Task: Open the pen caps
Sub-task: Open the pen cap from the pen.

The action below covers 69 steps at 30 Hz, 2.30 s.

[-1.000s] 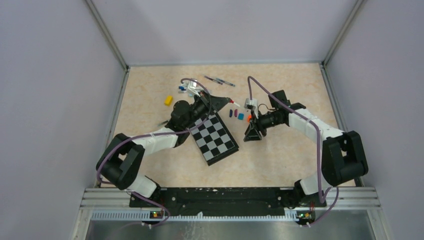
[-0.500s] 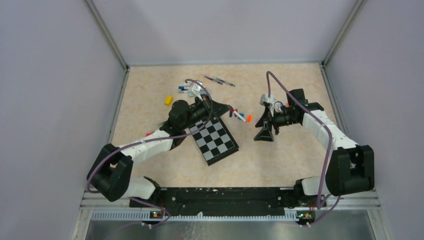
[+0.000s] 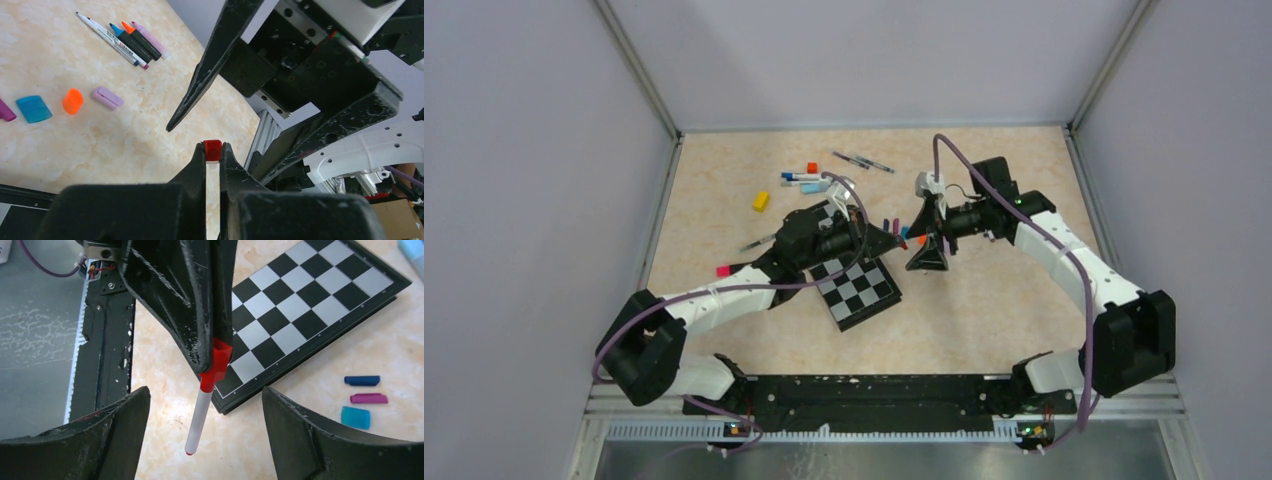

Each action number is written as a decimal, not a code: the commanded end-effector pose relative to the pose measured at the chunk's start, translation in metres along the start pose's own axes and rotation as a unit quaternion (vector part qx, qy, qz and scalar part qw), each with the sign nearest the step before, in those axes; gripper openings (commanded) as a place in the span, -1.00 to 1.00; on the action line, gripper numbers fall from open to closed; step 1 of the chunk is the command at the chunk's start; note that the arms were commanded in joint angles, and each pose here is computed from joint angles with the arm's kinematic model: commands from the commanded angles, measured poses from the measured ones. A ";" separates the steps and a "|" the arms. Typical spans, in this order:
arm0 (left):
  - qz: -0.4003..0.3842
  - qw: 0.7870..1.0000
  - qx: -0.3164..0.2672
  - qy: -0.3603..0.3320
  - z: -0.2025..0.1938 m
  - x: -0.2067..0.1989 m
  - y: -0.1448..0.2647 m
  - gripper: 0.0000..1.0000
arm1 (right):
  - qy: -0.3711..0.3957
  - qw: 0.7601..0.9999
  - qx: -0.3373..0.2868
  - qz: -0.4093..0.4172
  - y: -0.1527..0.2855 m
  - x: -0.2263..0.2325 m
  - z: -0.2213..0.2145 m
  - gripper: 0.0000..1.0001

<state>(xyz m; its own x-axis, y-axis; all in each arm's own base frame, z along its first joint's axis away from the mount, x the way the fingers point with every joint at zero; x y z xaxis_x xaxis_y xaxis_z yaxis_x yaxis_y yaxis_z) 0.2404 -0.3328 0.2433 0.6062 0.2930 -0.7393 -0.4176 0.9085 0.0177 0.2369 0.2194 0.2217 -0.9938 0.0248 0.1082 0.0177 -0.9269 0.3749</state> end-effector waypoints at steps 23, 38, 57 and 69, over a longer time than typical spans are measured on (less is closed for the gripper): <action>-0.024 0.997 -0.073 0.008 0.022 -0.021 0.009 -0.01 | -0.076 0.997 -0.001 0.019 -0.023 0.009 -0.002 -1.00; -0.002 0.997 -0.069 0.037 0.014 -0.014 -0.007 -0.14 | -0.086 0.996 -0.001 0.007 -0.026 0.005 -0.002 -1.00; 0.029 0.994 -0.094 0.056 0.024 -0.008 -0.009 -0.34 | -0.083 0.997 0.005 0.001 -0.028 0.007 -0.007 -1.00; 0.013 0.995 -0.078 0.062 0.015 -0.009 -0.015 -0.71 | -0.086 0.996 0.008 -0.001 -0.029 0.007 -0.009 -1.00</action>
<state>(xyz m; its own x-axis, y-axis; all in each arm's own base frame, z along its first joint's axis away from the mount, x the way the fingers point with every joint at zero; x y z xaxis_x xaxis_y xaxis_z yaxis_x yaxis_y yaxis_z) 0.2496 -0.3361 0.2425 0.4692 0.3188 -0.8235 -0.5573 0.8303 0.0039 0.2318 0.2383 0.1927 -0.9464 0.1188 0.3003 0.0174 -0.9098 0.4147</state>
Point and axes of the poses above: each gripper's point midway between its finger pads, its own y axis back along the fingers, its own x axis along the line the jaws close on, z = x × y, the point moved 2 cm from there along y, back along the fingers, and after that the axes turned 4 degrees about y, right-handed, at the moved point
